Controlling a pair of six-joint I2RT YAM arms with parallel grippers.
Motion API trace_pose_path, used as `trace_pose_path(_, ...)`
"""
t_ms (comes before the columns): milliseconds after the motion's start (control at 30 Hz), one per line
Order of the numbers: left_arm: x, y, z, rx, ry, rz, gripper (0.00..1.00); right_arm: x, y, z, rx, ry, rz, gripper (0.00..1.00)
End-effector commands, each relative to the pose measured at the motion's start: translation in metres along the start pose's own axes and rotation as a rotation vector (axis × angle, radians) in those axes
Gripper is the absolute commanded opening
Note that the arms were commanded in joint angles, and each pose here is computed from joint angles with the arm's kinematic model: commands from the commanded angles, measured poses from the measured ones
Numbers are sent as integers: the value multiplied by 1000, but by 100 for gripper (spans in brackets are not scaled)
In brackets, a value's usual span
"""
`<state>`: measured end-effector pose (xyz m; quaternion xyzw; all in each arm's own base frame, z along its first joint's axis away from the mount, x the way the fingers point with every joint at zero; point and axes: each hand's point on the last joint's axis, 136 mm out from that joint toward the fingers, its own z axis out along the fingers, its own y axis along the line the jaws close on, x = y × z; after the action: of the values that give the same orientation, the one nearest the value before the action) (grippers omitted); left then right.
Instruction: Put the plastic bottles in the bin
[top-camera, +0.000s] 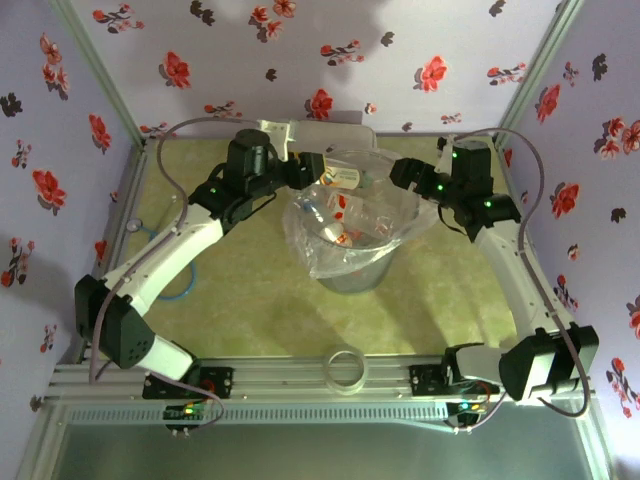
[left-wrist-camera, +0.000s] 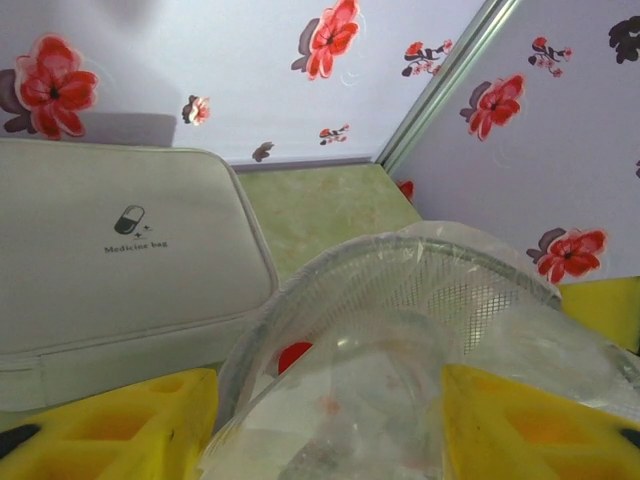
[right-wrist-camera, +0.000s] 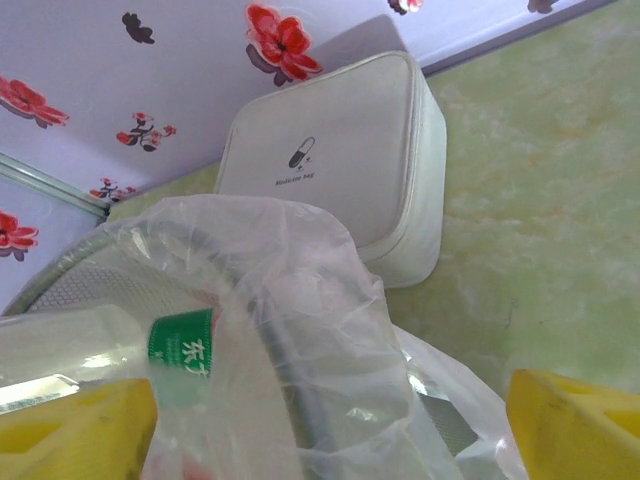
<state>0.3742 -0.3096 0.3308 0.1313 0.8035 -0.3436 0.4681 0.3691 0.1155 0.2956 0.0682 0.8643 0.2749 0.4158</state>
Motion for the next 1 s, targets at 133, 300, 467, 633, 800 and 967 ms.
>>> trace_pose_path(133, 139, 45, 27, -136, 444, -24, 30, -26, -6, -34, 54, -105, -3, 94)
trace_pose_path(300, 128, 40, 19, -125, 410, -11, 32, -27, -9, -36, 61, -106, 2, 94)
trace_pose_path(467, 88, 23, 7, -47, 300, 22, 55, -32, -16, -41, 91, -138, 2, 94)
trace_pose_path(633, 27, -11, -5, 60, 176, 75, 72, -37, -32, -51, 159, -184, 5, 94)
trace_pose_path(800, -14, -30, -18, 122, 79, 113, 98, -37, -65, -69, 339, -242, -30, 95)
trace_pose_path(967, -50, -9, -50, 80, -34, 106, 100, -26, -109, -82, 561, -252, -60, 99)
